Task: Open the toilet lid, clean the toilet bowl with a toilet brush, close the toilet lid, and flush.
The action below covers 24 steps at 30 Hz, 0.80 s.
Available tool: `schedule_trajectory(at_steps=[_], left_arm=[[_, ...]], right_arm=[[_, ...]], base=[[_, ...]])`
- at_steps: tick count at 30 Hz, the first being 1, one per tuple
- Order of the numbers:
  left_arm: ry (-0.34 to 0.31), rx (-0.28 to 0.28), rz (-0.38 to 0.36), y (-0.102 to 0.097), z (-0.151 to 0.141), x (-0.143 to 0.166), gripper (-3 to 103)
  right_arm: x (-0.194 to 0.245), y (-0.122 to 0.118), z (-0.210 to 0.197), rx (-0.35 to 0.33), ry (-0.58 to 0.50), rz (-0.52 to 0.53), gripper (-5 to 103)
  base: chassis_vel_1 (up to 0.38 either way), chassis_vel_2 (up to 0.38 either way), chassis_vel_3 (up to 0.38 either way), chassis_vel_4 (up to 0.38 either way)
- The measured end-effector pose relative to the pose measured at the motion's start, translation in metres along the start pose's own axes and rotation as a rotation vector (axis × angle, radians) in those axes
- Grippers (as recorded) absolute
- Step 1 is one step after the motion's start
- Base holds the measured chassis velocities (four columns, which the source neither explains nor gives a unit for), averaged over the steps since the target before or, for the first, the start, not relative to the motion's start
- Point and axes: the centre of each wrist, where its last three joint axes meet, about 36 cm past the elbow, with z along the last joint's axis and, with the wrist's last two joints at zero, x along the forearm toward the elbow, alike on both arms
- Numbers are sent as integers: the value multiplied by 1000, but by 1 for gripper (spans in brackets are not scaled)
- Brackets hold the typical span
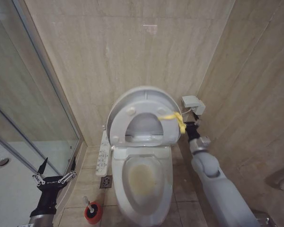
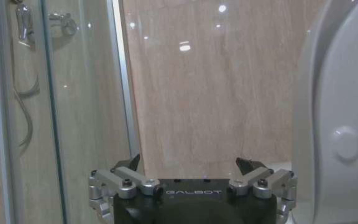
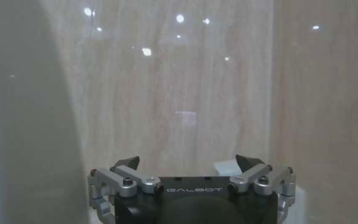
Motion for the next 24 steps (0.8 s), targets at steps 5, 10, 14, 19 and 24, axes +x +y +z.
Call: schedule_trajectory(at_steps=[5,10,14,19,24], left_arm=[[0,0,0,0,0,0,100],[0,0,0,0,0,0,100],[0,0,0,0,0,0,100],[0,0,0,0,0,0,100],[0,0,0,0,0,0,100]], right_arm=[[42,-4,-9,-3,14,0,100],[81,2,-15,-13,39,2,100],[100,6,-21,-17,52,15,100],[119,8,-24,-10,79,34,100],[134,6,-29,-6,94,61,100]], base=[[0,0,0,0],[0,0,0,0],[0,0,0,0],[0,0,0,0],[0,0,0,0]])
